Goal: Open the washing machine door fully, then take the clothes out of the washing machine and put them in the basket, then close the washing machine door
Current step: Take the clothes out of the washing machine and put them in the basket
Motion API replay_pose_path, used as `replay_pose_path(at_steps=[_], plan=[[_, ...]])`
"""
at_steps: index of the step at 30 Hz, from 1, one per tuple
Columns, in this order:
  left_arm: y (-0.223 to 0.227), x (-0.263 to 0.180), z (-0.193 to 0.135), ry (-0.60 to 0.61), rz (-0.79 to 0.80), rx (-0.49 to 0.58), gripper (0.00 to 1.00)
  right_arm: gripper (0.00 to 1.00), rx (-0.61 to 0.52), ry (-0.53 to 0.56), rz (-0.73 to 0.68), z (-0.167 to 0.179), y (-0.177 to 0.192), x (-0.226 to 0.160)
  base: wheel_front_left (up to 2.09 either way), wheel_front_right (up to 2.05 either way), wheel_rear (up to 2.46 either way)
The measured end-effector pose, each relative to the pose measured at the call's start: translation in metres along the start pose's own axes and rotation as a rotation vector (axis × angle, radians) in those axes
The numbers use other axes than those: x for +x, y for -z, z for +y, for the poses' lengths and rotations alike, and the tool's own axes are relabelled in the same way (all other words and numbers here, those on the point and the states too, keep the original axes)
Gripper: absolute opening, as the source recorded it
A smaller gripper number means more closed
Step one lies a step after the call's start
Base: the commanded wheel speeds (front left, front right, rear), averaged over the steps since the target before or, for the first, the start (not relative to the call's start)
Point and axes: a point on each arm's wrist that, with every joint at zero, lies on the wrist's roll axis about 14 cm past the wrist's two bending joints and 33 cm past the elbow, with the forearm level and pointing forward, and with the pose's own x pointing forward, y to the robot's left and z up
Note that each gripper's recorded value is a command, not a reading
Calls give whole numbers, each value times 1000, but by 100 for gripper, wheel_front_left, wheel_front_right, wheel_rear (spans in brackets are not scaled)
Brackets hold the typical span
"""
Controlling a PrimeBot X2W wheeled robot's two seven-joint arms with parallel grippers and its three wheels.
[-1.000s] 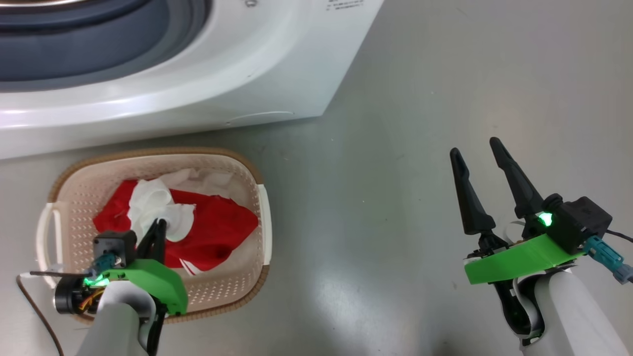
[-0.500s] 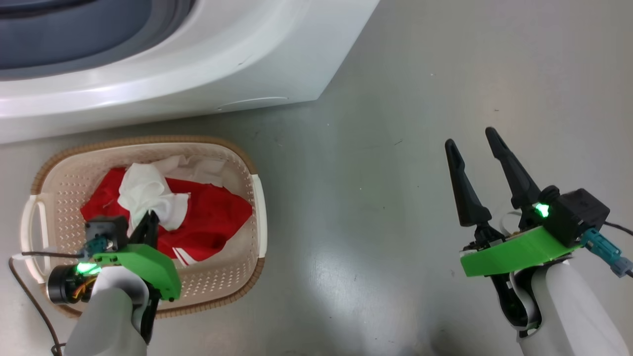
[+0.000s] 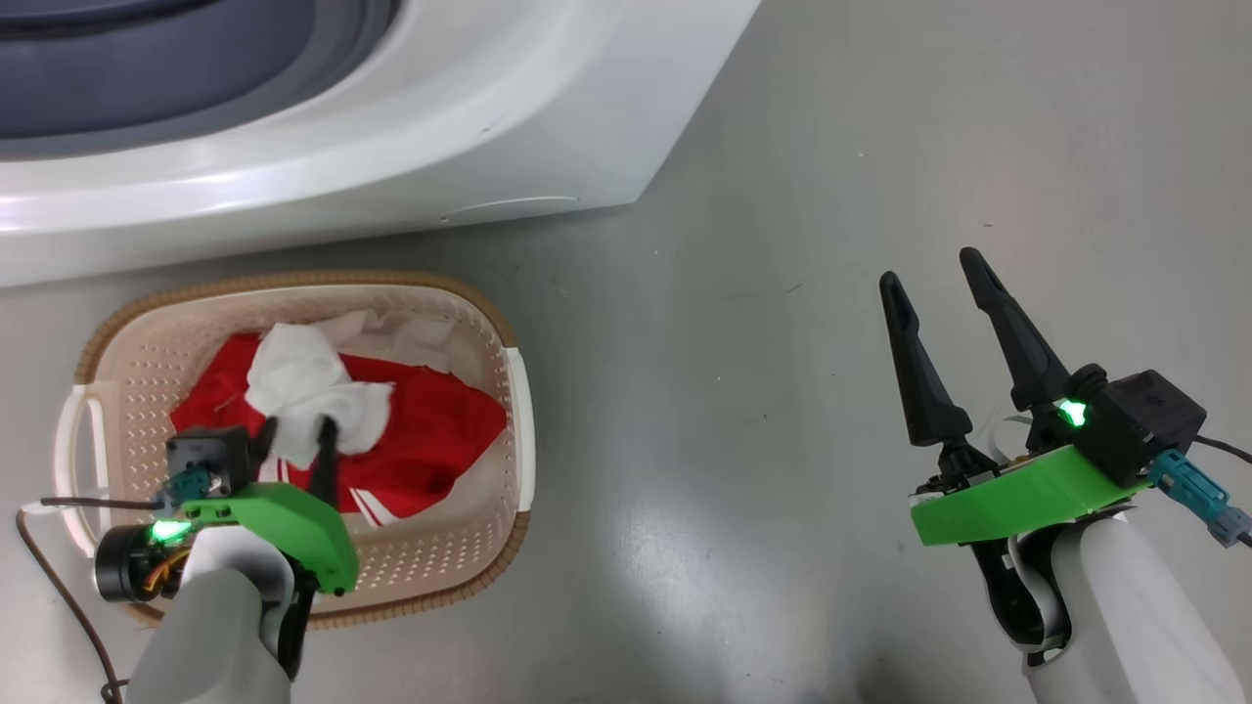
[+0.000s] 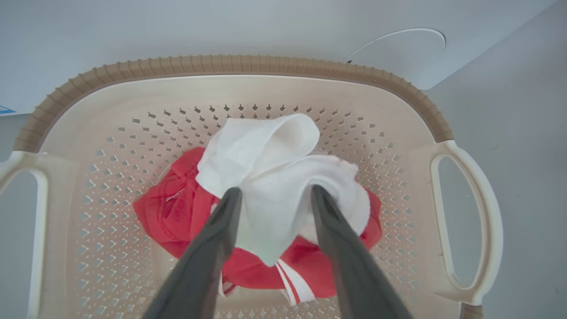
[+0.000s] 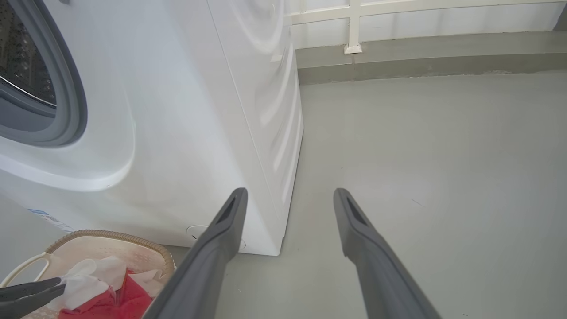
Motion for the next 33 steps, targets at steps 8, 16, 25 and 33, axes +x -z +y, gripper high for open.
replay_pose_path(at_steps=[8, 16, 25, 33], plan=[[-12, -2, 2, -4, -36, -1, 100, 100, 1, -8, -7, 3, -3, 1, 0, 0, 0], [-25, -3, 3, -9, -76, -4, 100, 100, 2, -16, -15, 6, -6, 1, 0, 0, 0], [-37, -8, 3, -12, -112, -15, 100, 100, 0, -21, -25, 7, -11, 0, 0, 0, 0], [-57, -24, 1, -13, -187, -39, 100, 100, -5, -34, -62, 12, -27, -4, 0, 0, 0]])
